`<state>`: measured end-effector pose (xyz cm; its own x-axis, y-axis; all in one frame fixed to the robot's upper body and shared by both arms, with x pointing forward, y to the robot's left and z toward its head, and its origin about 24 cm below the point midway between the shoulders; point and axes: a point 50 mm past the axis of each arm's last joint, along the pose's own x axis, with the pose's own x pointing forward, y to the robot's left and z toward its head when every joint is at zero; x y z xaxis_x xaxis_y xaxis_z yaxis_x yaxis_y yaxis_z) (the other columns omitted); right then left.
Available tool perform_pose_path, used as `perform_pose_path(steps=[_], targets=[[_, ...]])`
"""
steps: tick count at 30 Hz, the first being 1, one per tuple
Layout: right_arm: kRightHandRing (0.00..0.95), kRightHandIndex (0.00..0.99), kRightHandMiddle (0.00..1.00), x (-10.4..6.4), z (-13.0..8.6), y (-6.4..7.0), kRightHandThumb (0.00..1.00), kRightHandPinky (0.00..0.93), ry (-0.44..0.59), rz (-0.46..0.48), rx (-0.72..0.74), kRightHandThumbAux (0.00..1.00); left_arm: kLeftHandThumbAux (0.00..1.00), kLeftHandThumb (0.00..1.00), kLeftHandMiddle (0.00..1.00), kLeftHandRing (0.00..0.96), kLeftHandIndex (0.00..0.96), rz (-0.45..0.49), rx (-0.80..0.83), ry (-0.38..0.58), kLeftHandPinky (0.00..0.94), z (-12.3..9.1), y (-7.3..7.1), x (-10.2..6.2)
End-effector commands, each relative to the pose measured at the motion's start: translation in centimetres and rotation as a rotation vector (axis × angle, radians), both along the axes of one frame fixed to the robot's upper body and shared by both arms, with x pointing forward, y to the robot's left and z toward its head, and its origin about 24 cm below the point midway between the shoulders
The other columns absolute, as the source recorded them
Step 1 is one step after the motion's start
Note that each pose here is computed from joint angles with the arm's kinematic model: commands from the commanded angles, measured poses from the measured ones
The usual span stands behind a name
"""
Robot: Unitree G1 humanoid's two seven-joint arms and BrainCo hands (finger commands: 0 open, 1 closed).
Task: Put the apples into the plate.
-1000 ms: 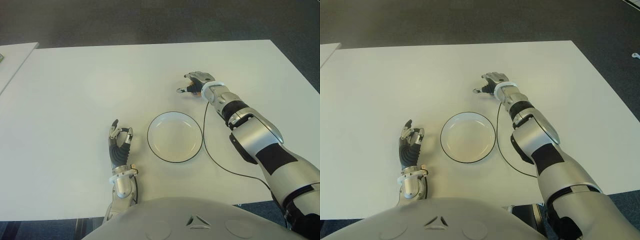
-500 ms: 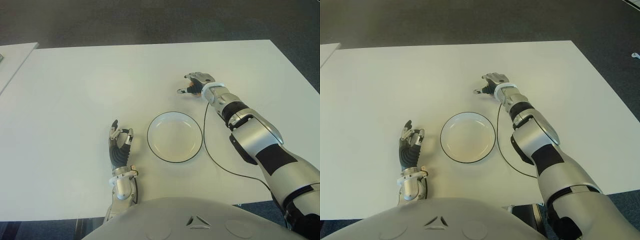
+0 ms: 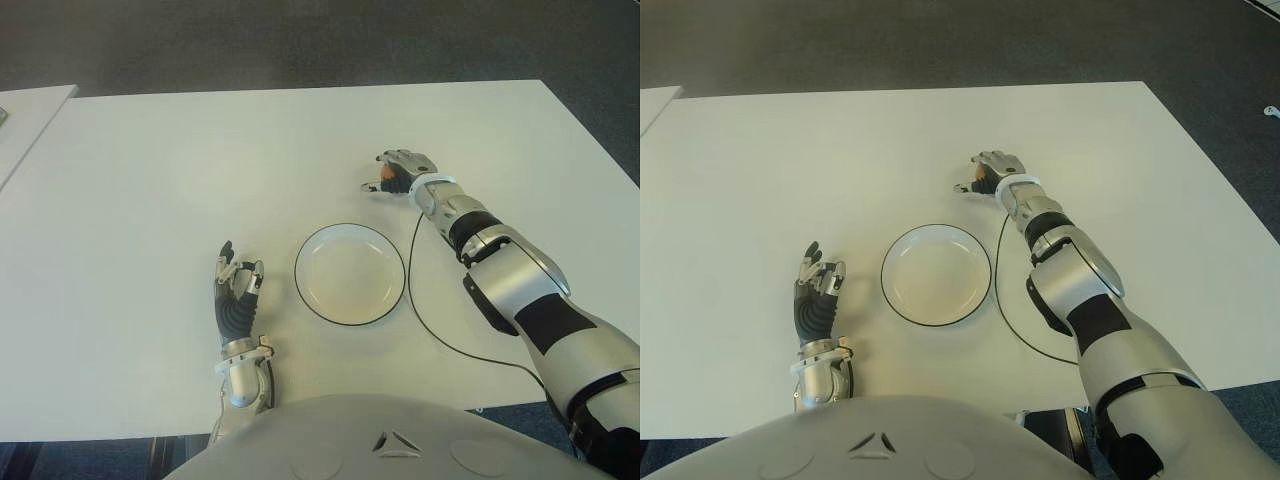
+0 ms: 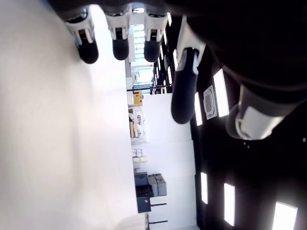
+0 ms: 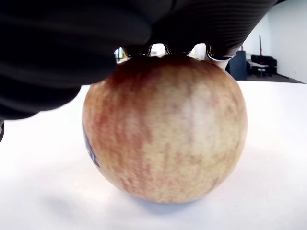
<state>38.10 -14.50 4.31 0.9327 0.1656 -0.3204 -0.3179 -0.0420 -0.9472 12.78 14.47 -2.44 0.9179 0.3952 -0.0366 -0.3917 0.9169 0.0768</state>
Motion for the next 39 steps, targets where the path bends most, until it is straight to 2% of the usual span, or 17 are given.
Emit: perform_pose_path(steps=[1,21,32,36,37,38,39], targets=[[0.000,0.000,0.000,-1.0,-1.9,-0.8,0.167,0.000,0.066,-0.039,-0.004,0.198,0.549,0.042,0.068,0.000,0.632,-0.001,-0.012,0.061,0.000,-1.2,0.0,-0.7],[0.000,0.000,0.000,-2.3,-3.9,-0.6,0.159,0.000,0.111,-0.066,0.011,0.195,0.523,0.023,0.077,0.000,0.560,-0.025,0.021,0.084,0.000,-1.7,0.8,-1.3],[0.000,0.000,0.000,-2.4,-4.1,0.1,0.171,0.000,0.107,-0.057,0.034,0.185,0.513,0.001,0.056,0.000,0.396,-0.030,0.037,0.114,0.000,-2.2,1.4,-2.4],[0.000,0.000,0.004,-2.7,-4.3,-0.1,0.175,0.000,0.086,-0.053,0.034,0.198,0.494,0.000,0.046,0.000,0.307,-0.039,0.056,0.118,0.000,-2.0,1.3,-2.9],[0.161,0.115,0.182,-2.8,-4.6,-0.2,0.224,0.093,0.083,-0.055,0.030,0.264,0.481,0.000,0.040,0.000,0.270,-0.042,0.061,0.119,0.000,-2.0,1.3,-3.0],[0.265,0.190,0.297,-3.0,-4.7,-0.2,0.256,0.154,0.082,-0.057,0.027,0.306,0.473,0.000,0.037,0.000,0.246,-0.043,0.063,0.120,0.000,-2.0,1.2,-3.0],[0.303,0.216,0.338,-3.0,-4.8,-0.3,0.268,0.176,0.073,-0.060,0.025,0.321,0.470,0.000,0.035,0.000,0.238,-0.044,0.066,0.121,0.000,-1.9,1.2,-3.1]])
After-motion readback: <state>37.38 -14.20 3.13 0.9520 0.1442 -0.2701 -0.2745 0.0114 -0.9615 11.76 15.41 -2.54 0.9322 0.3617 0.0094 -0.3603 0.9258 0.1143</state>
